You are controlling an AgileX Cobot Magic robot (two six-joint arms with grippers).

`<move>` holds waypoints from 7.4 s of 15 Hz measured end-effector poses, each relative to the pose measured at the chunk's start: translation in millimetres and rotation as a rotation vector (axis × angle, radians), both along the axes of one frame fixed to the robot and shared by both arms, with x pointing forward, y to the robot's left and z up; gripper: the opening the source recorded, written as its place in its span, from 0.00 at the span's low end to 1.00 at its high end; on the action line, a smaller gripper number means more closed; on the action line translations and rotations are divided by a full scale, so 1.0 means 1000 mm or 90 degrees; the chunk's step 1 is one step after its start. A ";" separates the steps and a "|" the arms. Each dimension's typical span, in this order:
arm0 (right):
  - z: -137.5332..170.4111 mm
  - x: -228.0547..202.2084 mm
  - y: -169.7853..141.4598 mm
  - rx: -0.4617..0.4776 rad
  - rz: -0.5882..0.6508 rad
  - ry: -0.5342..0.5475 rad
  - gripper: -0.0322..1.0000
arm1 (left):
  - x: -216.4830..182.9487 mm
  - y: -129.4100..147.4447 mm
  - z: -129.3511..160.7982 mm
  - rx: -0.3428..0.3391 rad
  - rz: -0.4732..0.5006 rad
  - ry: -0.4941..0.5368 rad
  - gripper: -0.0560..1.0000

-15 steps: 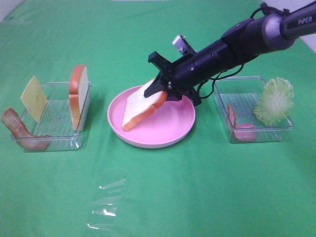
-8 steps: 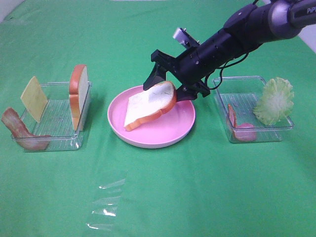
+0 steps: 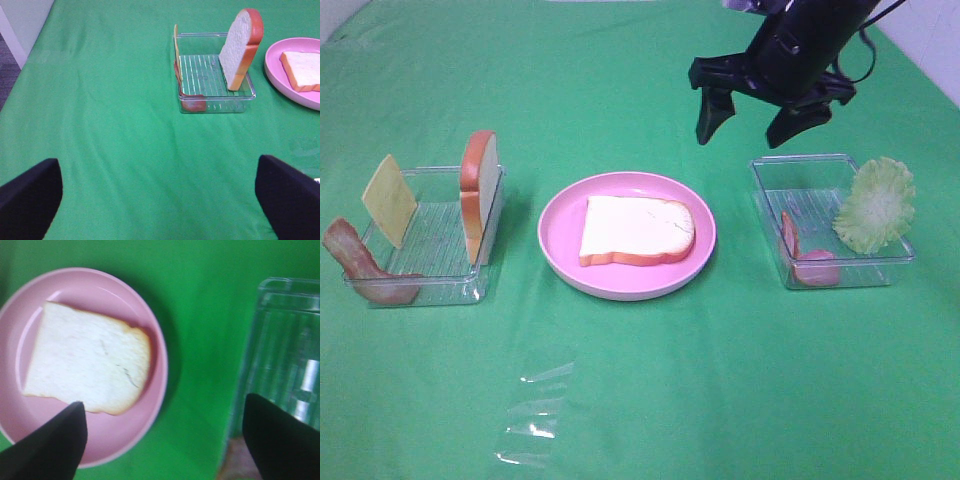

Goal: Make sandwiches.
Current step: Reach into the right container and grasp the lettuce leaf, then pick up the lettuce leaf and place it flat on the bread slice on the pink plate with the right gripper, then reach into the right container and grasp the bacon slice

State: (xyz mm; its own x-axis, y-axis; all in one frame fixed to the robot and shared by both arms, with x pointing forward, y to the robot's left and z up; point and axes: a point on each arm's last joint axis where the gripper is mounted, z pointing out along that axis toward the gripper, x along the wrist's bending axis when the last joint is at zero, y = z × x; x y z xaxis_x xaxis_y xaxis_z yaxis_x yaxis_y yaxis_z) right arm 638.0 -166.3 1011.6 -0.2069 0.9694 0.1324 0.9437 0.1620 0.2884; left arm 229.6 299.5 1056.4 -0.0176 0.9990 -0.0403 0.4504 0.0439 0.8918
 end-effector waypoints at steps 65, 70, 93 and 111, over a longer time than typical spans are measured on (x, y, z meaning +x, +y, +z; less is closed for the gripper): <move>-0.065 0.020 0.093 0.513 0.081 0.123 0.05 | 0.000 0.001 0.000 0.007 0.003 0.000 0.97; -0.082 0.026 0.089 0.427 0.095 0.136 0.05 | 0.000 0.001 0.000 0.007 0.003 0.000 0.97; -0.027 0.031 0.051 0.073 0.125 0.137 0.97 | 0.000 0.001 0.000 0.007 0.003 0.000 0.97; -0.067 -0.013 -0.051 -0.020 -0.037 0.234 0.97 | 0.000 0.001 0.000 0.007 0.003 0.000 0.97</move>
State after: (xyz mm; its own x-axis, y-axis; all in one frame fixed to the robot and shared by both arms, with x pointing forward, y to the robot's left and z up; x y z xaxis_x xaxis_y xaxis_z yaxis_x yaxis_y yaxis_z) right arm 624.8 -217.0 944.4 -0.0951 0.9830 0.1571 0.9913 0.1080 -0.0753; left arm 229.6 300.3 1056.4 -0.0220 0.9993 -0.0294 0.4503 0.0362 0.8921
